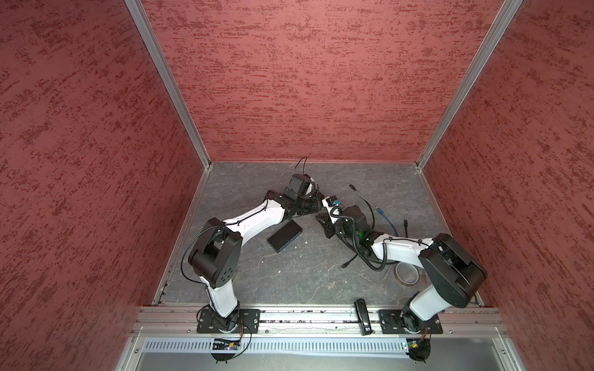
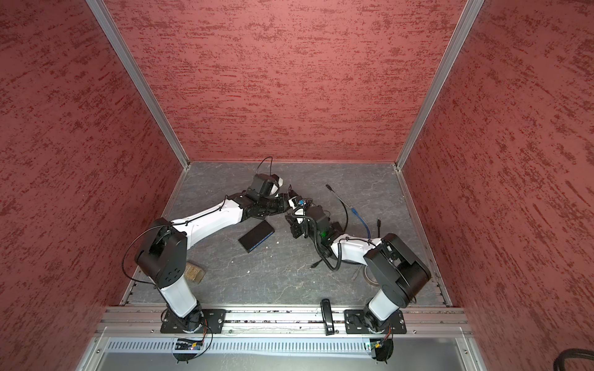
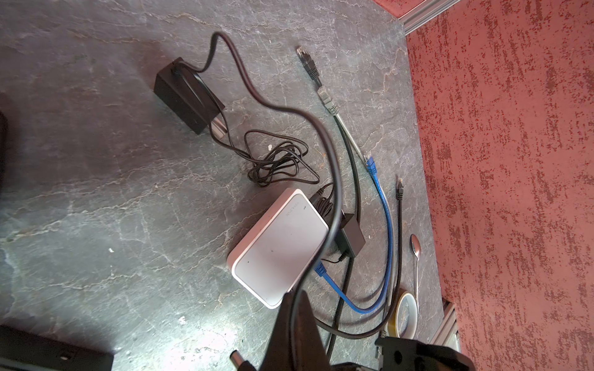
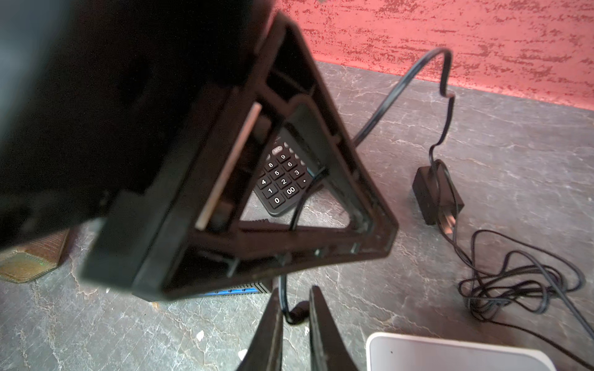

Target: Insert the plug into the switch port

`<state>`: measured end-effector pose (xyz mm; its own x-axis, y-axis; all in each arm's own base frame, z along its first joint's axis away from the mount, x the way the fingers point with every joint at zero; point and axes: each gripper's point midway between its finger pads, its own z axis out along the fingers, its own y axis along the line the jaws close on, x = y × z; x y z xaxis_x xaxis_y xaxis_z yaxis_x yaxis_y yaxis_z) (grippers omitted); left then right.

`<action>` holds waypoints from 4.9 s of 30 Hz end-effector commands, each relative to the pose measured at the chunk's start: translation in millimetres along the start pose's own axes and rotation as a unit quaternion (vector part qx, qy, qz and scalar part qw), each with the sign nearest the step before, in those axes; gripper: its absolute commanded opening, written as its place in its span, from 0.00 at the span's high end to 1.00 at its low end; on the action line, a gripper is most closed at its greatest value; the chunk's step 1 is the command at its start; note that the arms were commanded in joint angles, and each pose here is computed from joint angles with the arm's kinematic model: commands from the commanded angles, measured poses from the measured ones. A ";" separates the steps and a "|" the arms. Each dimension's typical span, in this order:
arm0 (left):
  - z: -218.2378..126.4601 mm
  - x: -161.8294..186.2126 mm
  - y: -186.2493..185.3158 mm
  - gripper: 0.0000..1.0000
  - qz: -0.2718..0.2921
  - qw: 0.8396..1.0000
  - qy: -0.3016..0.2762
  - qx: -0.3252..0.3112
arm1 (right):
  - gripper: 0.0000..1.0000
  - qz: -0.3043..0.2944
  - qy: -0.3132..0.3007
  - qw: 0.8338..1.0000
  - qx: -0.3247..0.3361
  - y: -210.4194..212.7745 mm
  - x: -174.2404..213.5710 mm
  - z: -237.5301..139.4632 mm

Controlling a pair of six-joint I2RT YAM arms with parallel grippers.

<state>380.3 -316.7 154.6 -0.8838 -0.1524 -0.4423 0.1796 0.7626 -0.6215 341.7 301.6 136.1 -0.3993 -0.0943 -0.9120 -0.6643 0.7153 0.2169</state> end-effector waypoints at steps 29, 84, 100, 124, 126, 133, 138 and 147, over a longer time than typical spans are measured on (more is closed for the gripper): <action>-58.2 -10.3 43.4 0.01 0.180 0.975 -0.110 -0.062 | 1.00 0.205 0.103 0.971 -0.071 -10.5 6.3 -16.9; -27.0 90.0 183.5 0.02 0.335 0.869 0.257 -0.258 | 1.00 0.208 0.155 0.964 -0.052 -21.9 13.3 -31.6; -23.0 82.2 169.0 0.53 0.359 0.882 0.190 -0.238 | 1.00 0.214 0.133 0.966 -0.058 -21.4 8.4 -31.0; -69.7 93.5 28.0 0.55 0.518 0.847 -0.121 -0.006 | 1.00 0.239 0.041 0.958 -0.155 -2.9 -35.5 -70.6; -66.9 101.5 24.4 0.55 0.521 0.845 -0.122 0.000 | 1.00 0.237 0.039 0.957 -0.163 -0.1 -39.4 -72.3; -60.3 131.9 12.4 0.55 0.544 0.824 -0.155 0.032 | 1.00 0.221 0.035 0.957 -0.185 9.1 -45.7 -80.8; -64.3 134.5 3.5 0.55 0.545 0.813 -0.201 0.053 | 1.00 0.212 0.040 0.957 -0.196 14.8 -42.4 -87.4; -63.0 128.9 8.9 0.62 0.541 0.806 -0.237 0.034 | 1.00 0.204 0.043 0.953 -0.220 28.2 -27.4 -105.5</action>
<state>233.0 -286.1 107.4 -0.0002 0.4212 -0.9070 0.8088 0.5334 0.2476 275.6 252.1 192.6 -0.7520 0.0654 -0.6559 -0.5883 0.3823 0.7126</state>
